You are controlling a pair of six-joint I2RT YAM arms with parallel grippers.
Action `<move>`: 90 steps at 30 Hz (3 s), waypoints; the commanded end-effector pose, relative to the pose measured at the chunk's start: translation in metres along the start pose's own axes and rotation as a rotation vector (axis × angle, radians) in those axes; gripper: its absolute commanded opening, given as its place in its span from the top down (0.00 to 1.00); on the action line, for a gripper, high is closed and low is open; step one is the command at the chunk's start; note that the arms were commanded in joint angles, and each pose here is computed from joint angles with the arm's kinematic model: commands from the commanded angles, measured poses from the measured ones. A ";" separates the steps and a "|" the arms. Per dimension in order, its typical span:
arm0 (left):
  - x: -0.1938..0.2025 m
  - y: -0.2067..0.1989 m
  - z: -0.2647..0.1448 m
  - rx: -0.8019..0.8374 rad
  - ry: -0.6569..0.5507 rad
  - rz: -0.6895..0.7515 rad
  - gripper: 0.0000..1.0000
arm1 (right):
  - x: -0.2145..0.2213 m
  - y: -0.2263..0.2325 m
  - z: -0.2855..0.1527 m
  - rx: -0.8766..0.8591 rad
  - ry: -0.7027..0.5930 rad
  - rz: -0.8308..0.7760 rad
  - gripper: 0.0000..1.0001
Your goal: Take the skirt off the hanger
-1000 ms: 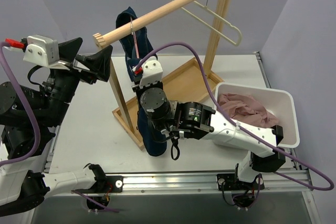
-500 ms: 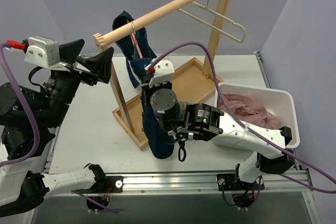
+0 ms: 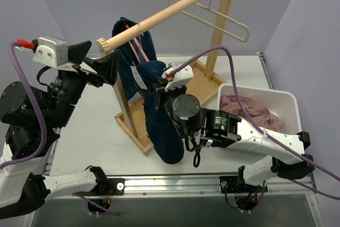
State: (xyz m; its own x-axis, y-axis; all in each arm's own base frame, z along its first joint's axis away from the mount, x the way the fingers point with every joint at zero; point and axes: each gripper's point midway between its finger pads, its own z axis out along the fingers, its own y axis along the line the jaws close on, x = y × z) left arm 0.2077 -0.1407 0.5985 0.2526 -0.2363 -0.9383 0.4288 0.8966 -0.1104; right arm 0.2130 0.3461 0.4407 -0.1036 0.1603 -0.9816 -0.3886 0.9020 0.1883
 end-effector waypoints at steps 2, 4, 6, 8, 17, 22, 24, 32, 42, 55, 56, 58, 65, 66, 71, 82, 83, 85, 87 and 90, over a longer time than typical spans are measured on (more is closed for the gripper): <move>-0.005 0.001 -0.002 0.004 -0.015 -0.016 0.06 | -0.046 -0.015 -0.011 0.034 -0.119 0.164 1.00; -0.005 0.001 -0.002 0.004 -0.015 -0.016 0.06 | -0.046 -0.012 -0.009 0.029 -0.121 0.148 1.00; -0.004 0.001 -0.002 0.004 -0.014 -0.013 0.06 | -0.050 -0.006 -0.007 0.016 -0.127 0.132 1.00; -0.004 0.001 -0.002 0.004 -0.014 -0.012 0.06 | -0.053 -0.002 -0.005 0.009 -0.128 0.117 1.00; -0.007 0.004 -0.005 0.000 -0.020 -0.006 0.06 | -0.069 0.009 0.005 0.016 -0.142 0.059 1.00; -0.007 0.003 -0.005 0.003 -0.019 -0.006 0.06 | -0.072 0.010 0.011 0.016 -0.141 0.035 1.00; -0.007 0.003 -0.005 0.006 -0.020 -0.006 0.06 | -0.074 0.008 0.014 0.019 -0.145 0.040 1.00; -0.011 0.000 -0.005 0.023 -0.028 -0.014 0.06 | -0.088 0.008 0.026 0.014 -0.158 0.046 1.00; -0.006 -0.006 -0.004 0.045 -0.016 -0.018 0.06 | -0.082 -0.002 0.038 0.027 -0.126 0.036 1.00; 0.014 -0.042 0.008 0.194 0.073 -0.003 0.06 | -0.062 -0.037 0.025 0.016 -0.104 0.111 1.00; 0.016 -0.047 0.009 0.211 0.082 -0.011 0.06 | -0.072 -0.040 0.016 -0.009 -0.126 0.137 1.00; 0.024 -0.053 0.013 0.225 0.108 -0.013 0.06 | -0.063 -0.040 0.011 -0.046 -0.125 0.137 1.00; 0.034 -0.071 0.020 0.266 0.160 -0.087 0.04 | -0.072 -0.058 -0.030 -0.162 -0.169 0.188 1.00; 0.035 -0.072 0.022 0.264 0.164 -0.095 0.08 | -0.073 -0.060 -0.034 -0.175 -0.173 0.190 1.00; 0.040 -0.084 0.024 0.305 0.189 -0.118 0.10 | -0.073 -0.074 -0.054 -0.210 -0.190 0.215 1.00; 0.072 -0.088 0.029 0.296 0.249 -0.095 0.10 | -0.069 -0.085 -0.059 -0.183 -0.200 0.262 1.00; 0.077 -0.088 0.030 0.291 0.258 -0.089 0.10 | -0.069 -0.085 -0.059 -0.176 -0.200 0.265 1.00; 0.089 -0.083 0.035 0.250 0.274 -0.067 0.11 | -0.070 -0.085 -0.058 -0.176 -0.206 0.274 1.00; 0.105 -0.076 0.043 0.188 0.293 -0.030 0.11 | -0.072 -0.083 -0.059 -0.184 -0.210 0.282 1.00; 0.125 -0.068 0.053 0.115 0.316 0.014 0.11 | -0.071 -0.077 -0.056 -0.187 -0.195 0.274 1.00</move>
State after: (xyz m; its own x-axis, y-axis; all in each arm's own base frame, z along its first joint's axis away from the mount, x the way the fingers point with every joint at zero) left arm 0.2284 -0.2352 0.5404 0.0199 -0.1629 -0.9864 0.5988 0.7920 -0.1187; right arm 0.2014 0.2514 0.4403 -0.1195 0.2789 -0.9529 -0.5221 0.7987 0.2992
